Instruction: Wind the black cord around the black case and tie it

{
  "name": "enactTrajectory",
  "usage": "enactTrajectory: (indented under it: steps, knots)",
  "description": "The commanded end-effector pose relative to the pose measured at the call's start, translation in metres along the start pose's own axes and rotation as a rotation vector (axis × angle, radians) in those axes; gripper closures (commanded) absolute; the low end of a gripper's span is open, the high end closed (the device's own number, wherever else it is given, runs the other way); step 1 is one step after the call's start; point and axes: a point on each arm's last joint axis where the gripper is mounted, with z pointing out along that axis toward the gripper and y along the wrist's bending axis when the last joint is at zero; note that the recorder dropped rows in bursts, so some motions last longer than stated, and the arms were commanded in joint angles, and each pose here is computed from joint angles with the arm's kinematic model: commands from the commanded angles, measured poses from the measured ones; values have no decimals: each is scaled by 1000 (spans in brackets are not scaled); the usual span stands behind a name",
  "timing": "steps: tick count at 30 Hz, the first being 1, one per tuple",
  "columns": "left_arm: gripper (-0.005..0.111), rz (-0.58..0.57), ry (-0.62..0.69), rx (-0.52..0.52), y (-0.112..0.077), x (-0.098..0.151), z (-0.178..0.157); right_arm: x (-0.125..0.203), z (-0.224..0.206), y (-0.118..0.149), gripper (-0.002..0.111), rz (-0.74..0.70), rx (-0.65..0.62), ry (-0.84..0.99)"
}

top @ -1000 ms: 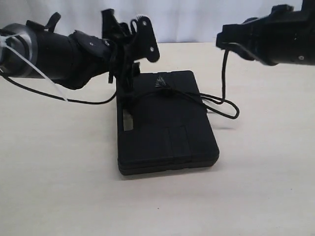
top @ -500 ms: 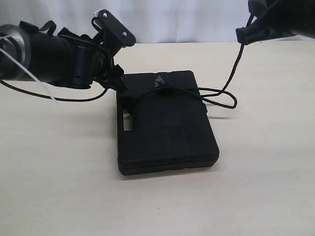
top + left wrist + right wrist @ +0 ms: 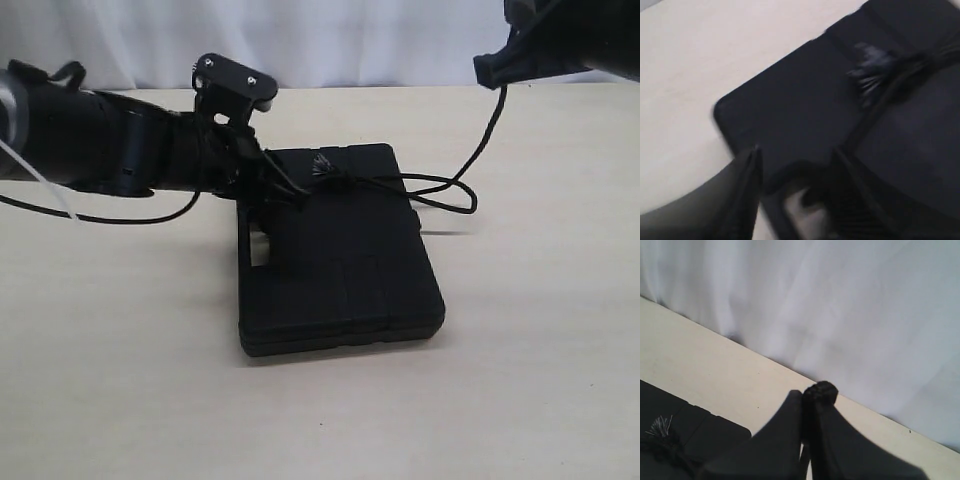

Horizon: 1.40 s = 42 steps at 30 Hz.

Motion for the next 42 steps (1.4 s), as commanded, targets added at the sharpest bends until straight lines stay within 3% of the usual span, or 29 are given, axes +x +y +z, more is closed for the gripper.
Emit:
enactTrajectory:
  steps: [1, 3, 4, 5, 7, 9, 14, 18, 22, 30, 35, 37, 41, 42]
  knots:
    - [84, -139, -93, 651, -12, -24, -29, 3, 6, 0, 104, -10, -3, 16]
    - [90, -32, 105, 759, 0, -19, -35, 3, 6, 0, 104, -10, -4, 18]
    - [90, -53, 196, 719, 8, -17, -34, 4, 7, 1, 104, -10, -4, 19]
    - [89, -64, 284, 598, 21, -14, -28, 4, 7, 1, 104, -10, -4, 19]
    - [89, -276, 358, 252, 51, -8, -14, 4, 7, 1, 104, -10, -4, 19]
    - [89, -374, 397, 128, 58, 1, -2, 4, 7, 1, 104, -10, -4, 19]
    - [89, -367, 422, 128, 46, 15, 22, 5, 7, 1, 104, -10, -13, 28]
    - [77, -451, 421, 126, 45, 19, 30, 5, 7, 1, 104, -10, -14, 29]
    - [73, -463, 420, 130, 45, 18, 30, 5, 7, 2, 104, -10, -17, 31]
    - [73, -513, 478, 141, 41, 34, 45, 5, 7, 2, 104, -10, -17, 31]
    - [73, -481, 468, 130, 42, 39, 53, 5, 7, 2, 104, -10, -20, 34]
    - [78, -477, 450, 120, 43, 38, 55, 6, 7, 2, 104, -10, -25, 39]
    - [107, -489, 420, 108, 45, 36, 56, 6, 7, 3, 104, -10, -30, 44]
    - [107, -489, 411, 106, 47, 33, 55, 6, 7, 3, 104, -10, -33, 47]
